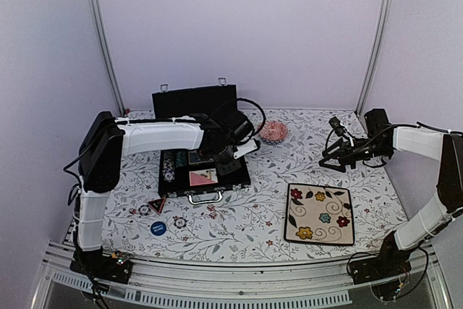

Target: Pack up texas hold em set

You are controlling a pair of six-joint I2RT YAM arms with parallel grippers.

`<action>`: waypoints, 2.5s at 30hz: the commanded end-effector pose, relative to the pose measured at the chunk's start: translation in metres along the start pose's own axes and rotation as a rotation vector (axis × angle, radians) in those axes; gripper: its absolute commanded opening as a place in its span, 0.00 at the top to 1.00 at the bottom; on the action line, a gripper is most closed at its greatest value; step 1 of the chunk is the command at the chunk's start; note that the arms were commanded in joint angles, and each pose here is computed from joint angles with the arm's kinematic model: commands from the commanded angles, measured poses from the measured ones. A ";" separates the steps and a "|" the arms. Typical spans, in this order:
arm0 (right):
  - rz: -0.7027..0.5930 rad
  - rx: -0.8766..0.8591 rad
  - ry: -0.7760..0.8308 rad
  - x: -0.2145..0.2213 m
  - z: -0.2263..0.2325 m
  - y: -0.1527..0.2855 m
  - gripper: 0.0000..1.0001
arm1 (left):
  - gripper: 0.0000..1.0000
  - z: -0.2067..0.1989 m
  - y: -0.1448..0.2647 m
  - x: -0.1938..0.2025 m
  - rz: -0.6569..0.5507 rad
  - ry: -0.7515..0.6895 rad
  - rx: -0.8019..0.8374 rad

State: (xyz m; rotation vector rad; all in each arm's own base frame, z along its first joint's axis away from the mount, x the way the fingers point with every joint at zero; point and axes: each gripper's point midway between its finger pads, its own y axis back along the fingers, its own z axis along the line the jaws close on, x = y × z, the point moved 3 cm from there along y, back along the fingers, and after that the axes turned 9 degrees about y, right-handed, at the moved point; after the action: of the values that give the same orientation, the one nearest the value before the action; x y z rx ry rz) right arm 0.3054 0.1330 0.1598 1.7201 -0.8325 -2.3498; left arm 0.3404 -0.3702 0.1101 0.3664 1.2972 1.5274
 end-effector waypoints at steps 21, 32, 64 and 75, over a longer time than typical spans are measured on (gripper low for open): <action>0.001 0.007 0.011 -0.003 -0.004 0.001 0.23 | 0.76 0.092 -0.080 0.010 -0.033 0.109 -0.295; 0.006 0.004 0.005 -0.001 -0.005 0.000 0.23 | 0.73 0.090 -0.085 0.003 -0.071 0.108 -0.272; 0.003 -0.013 -0.004 -0.001 -0.005 -0.001 0.22 | 0.31 0.112 -0.029 0.000 -0.110 0.188 -0.083; 0.008 -0.013 -0.008 0.001 -0.005 -0.002 0.23 | 0.28 0.104 -0.067 0.018 -0.027 0.143 -0.045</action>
State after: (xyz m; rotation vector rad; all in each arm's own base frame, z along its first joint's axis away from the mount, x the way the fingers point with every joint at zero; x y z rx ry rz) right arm 0.3049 0.1328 0.1519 1.6816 -0.8297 -2.3593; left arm 0.4432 -0.3126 0.0982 0.1589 1.3575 1.5716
